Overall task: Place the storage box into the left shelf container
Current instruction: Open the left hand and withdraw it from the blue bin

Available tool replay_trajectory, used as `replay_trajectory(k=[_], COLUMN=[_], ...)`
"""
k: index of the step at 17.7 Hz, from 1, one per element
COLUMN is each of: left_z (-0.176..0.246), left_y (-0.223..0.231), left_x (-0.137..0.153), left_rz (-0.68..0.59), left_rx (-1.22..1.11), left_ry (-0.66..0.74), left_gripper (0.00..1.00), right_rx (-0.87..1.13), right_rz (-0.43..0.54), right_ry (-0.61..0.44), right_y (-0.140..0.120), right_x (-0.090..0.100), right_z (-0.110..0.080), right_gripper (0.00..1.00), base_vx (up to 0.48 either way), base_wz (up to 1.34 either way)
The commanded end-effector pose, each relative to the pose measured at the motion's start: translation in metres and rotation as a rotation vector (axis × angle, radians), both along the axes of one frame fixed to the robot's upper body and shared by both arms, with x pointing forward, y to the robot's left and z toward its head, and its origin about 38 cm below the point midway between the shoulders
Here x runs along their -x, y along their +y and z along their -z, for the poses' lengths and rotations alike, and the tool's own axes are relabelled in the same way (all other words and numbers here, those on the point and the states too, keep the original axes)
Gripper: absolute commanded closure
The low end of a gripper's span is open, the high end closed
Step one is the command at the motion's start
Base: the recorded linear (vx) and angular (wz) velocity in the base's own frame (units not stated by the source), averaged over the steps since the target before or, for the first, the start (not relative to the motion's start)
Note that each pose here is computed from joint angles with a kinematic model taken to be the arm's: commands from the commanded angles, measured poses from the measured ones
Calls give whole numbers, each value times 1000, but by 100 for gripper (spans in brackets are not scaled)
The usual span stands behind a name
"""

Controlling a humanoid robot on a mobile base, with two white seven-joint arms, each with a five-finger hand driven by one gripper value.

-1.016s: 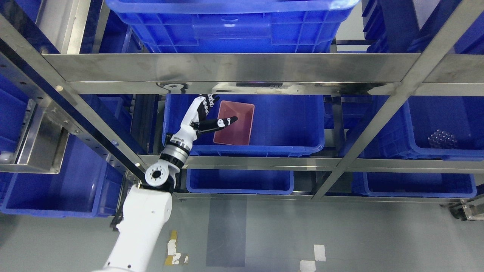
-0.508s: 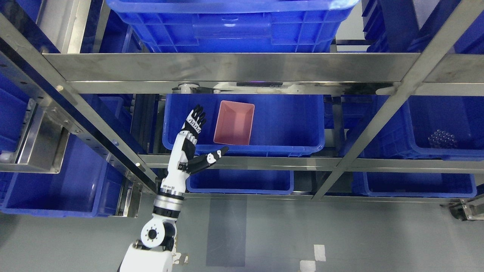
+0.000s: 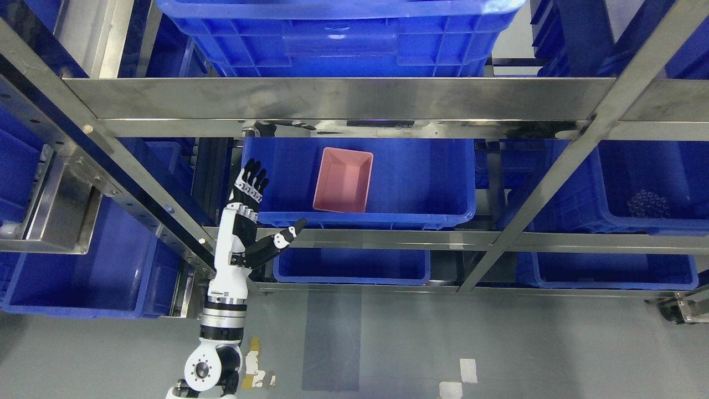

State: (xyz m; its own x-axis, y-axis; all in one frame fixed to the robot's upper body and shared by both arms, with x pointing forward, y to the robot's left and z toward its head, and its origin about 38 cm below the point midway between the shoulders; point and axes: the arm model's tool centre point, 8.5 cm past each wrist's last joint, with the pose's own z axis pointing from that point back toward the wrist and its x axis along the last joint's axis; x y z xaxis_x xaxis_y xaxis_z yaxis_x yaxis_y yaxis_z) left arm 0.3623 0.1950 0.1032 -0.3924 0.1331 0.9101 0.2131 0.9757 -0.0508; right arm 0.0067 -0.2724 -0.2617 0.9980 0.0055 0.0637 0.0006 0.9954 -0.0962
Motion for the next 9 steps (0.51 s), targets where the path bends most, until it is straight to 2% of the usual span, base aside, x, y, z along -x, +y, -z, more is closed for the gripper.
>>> replay_trajectory(k=[1, 9], left_z=[-35, -35], left_y=[21, 21], left_x=[9, 10], left_rz=[-50, -47], left_rx=[-2, -2], left_ry=[-78, -78], left_gripper=[0, 0], right_rx=[22, 21], right_rz=[3, 3], right_ry=[-24, -24], right_y=[-12, -12], right_x=[-10, -10], right_z=[-1, -1], right_gripper=[0, 0], base_vx=[0, 0], base_wz=[0, 0])
